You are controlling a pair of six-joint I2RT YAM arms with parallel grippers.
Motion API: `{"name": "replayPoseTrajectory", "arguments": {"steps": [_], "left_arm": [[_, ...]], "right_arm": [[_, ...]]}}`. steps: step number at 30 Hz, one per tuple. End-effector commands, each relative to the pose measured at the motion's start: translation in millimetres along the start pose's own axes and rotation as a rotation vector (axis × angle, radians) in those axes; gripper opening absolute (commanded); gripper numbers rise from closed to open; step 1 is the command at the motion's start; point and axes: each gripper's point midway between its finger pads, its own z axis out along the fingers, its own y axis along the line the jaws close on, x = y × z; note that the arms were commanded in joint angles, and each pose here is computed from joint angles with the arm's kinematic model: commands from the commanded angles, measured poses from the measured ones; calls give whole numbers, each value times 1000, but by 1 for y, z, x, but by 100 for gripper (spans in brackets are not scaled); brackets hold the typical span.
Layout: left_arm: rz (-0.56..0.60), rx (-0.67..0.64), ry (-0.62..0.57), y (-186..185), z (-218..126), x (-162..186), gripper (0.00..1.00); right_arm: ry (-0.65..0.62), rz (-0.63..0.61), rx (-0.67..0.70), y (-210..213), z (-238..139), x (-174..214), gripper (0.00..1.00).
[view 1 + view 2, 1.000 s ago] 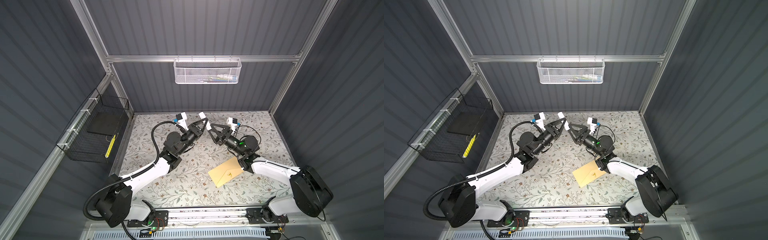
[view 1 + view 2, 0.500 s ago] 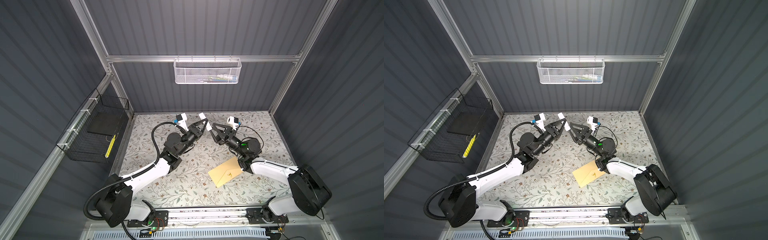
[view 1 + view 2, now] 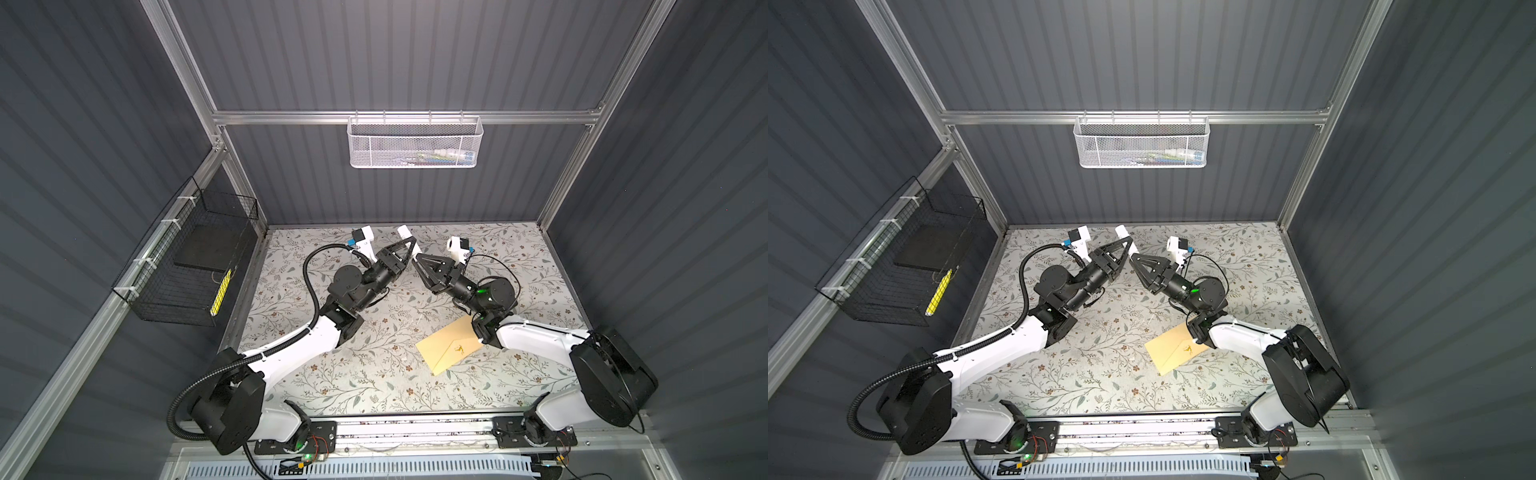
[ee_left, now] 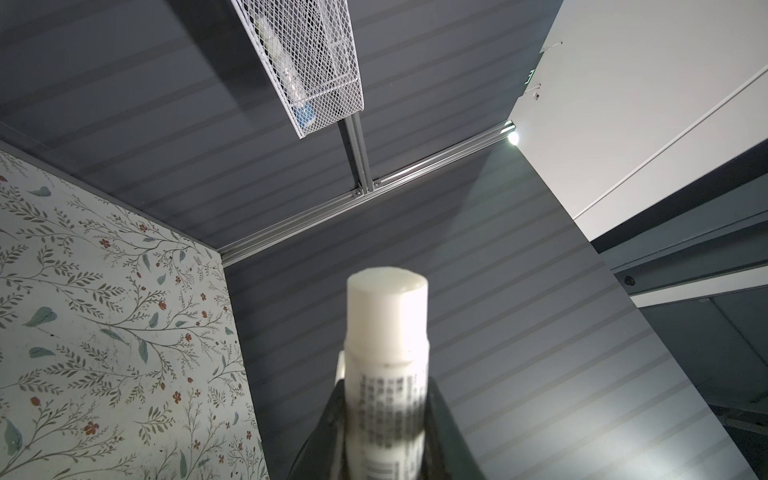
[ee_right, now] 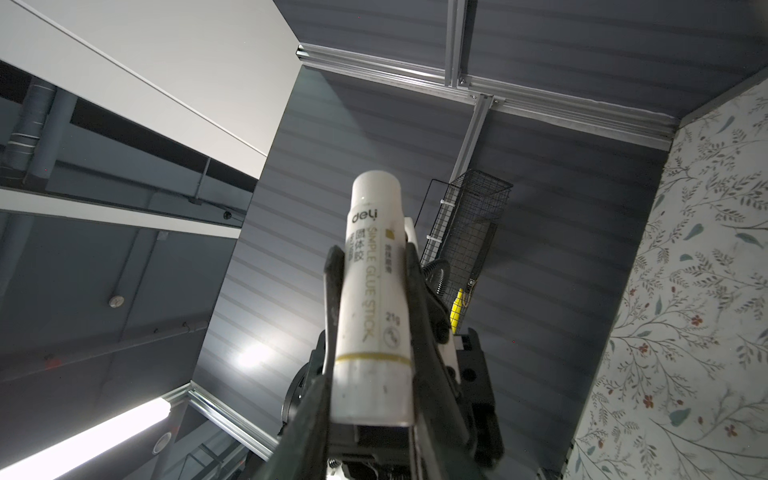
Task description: Place the letter into the envelope and seal it
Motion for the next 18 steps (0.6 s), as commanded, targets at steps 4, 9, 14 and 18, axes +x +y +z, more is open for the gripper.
{"name": "replayPoseTrajectory", "arguments": {"steps": [4,9,14,18], "left_arm": [[14,14,7,-4,1,2,0],[31,-20,44,-2,1,6,0],[54,-74,91,0,2,11,0],[65,-91,133,-1,5,16,0]], "right_arm": [[31,-67,0,8,5,4,27],[58,-193,178,-9,-2,7,26],[112,-638,681,-45,-29,12,27],[143,-949,887,-57,-36,10,33]]}}
